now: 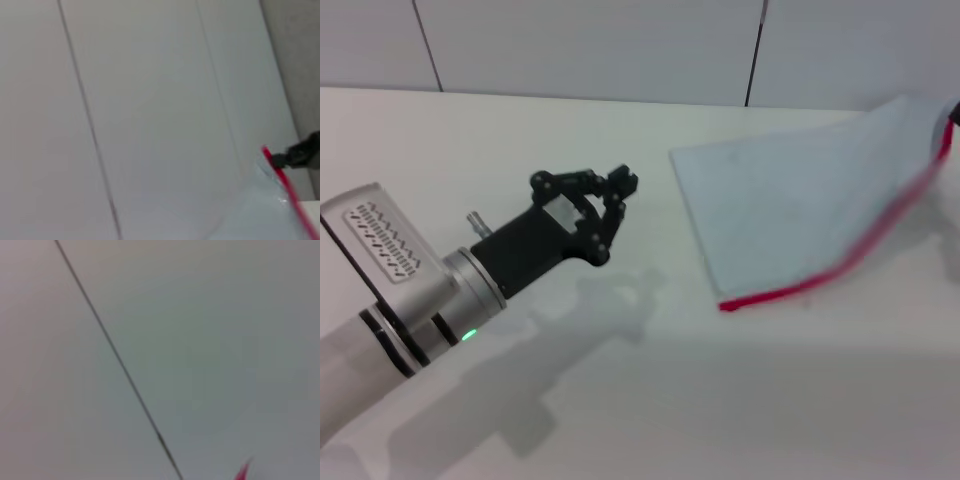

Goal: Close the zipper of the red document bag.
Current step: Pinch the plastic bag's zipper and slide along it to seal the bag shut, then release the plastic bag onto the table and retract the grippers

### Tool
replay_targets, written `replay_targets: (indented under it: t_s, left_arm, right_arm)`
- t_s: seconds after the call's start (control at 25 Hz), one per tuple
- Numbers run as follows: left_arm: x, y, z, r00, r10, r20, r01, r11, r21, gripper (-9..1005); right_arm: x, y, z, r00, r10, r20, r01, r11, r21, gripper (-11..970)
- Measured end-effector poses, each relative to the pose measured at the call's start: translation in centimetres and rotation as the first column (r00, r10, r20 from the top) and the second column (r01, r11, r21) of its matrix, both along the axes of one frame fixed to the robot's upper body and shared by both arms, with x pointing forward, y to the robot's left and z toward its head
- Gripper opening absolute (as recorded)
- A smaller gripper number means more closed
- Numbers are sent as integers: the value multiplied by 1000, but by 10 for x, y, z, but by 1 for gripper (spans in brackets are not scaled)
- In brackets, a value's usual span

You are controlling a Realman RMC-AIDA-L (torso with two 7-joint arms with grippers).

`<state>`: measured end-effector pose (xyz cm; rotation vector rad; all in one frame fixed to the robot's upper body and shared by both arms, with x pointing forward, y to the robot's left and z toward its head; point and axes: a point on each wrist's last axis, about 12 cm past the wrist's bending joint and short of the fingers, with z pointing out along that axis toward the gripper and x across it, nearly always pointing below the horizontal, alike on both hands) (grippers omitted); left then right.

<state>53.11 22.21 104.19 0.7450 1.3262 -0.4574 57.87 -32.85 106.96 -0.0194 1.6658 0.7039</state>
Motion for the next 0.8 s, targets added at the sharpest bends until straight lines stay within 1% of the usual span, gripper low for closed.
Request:
replay_targets:
  t_s: [0.04, 0.16, 0.24, 0.36, 0.48, 0.56, 0.68, 0.8]
  left_arm:
    - [1, 1, 0, 1000, 19, 1, -19, 1000, -9, 56]
    - [2, 5, 1, 998, 64, 2, -63, 998, -30, 52]
    - [2, 7, 1, 996, 86, -1, -86, 995, -40, 109]
    - [3, 10, 1, 993, 117, -5, -117, 991, -57, 195]
    - [2, 11, 1, 992, 127, -3, -127, 989, -71, 334]
    - [-1, 12, 3, 993, 121, 10, -119, 989, -90, 427]
    - [-7, 15, 6, 992, 117, 41, -112, 987, -117, 453]
    - [-11, 19, 8, 990, 121, 68, -111, 984, -139, 479]
  right_arm:
    - [-1, -2, 0, 1000, -10, 8, 10, 1000, -8, 11]
    - [-4, -5, -1, 998, -32, 47, 34, 999, -40, 59]
    - [-10, -4, -2, 995, -31, 91, 36, 998, -60, 91]
    - [-22, -2, -2, 982, -30, 185, 46, 996, -80, 206]
    - [-36, 5, -5, 953, -41, 300, 78, 990, -114, 322]
    - [-46, 10, -7, 925, -58, 375, 123, 981, -150, 423]
    - [-58, 16, -11, 878, -100, 468, 218, 954, -204, 574]
    - [-66, 21, -13, 850, -127, 511, 273, 936, -222, 578]
